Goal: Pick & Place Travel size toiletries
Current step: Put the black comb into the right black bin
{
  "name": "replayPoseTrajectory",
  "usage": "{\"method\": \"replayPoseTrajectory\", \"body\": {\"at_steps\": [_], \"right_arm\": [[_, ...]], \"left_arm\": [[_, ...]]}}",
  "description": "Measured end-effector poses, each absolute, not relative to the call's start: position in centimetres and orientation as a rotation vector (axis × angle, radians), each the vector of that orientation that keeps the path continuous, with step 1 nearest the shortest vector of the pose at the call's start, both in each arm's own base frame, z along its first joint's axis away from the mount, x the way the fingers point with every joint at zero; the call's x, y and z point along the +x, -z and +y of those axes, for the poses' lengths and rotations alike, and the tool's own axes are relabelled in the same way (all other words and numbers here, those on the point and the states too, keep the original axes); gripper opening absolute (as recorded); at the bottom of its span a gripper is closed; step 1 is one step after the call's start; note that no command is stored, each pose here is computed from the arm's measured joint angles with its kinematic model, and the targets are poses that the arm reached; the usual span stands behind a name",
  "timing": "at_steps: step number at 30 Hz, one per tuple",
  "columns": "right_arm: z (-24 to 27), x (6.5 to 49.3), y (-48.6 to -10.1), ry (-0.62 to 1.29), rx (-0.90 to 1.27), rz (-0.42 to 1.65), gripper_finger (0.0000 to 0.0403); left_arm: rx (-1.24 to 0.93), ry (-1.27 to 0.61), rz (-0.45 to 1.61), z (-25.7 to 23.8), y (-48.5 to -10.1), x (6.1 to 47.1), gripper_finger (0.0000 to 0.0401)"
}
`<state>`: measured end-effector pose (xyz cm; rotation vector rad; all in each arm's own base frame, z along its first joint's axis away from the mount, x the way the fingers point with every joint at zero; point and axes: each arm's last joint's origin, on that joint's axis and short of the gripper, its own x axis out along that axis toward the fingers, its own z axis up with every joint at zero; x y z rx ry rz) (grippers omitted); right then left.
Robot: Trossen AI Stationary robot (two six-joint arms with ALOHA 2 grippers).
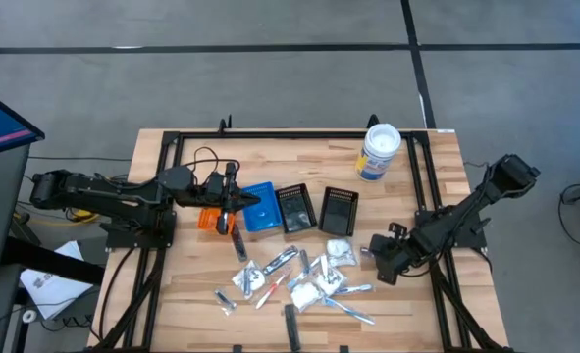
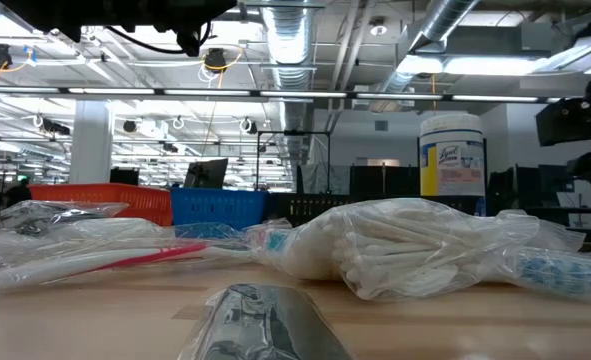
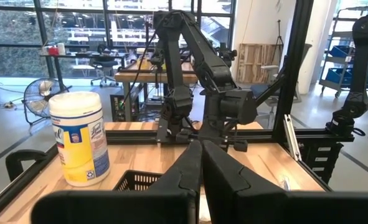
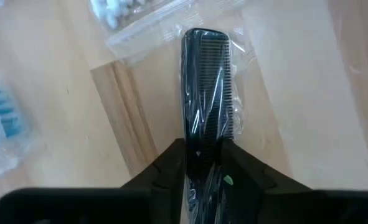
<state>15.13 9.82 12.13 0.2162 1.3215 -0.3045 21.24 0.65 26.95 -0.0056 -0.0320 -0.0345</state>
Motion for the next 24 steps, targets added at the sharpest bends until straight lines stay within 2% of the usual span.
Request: {"method": "replayPoseTrajectory", "body": {"at_steps": [8, 15, 20, 24], "right_arm": [[9.7, 15.8, -12.6, 0.297, 0.258, 1.332, 0.0062], [9.8, 16.7, -14.8, 0.193, 0.345, 1.31, 0.0051], [9.3, 16.7, -15.8, 0.175, 0.382, 1.265, 0.0008], [8.8, 16.8, -16.3, 0.186, 0.405, 1.236, 0.0014]], "left_arm": [[-0.006, 0.035, -0.033, 0.6, -27.0, 21.2, 0.0008], [-0.006, 0.035, -0.035, 0.6, -27.0, 21.2, 0.0008], [-0.006, 0.035, -0.036, 0.6, -27.0, 21.2, 0.0008], [-0.006, 0.035, -0.035, 0.6, -27.0, 21.2, 0.0008]]}}
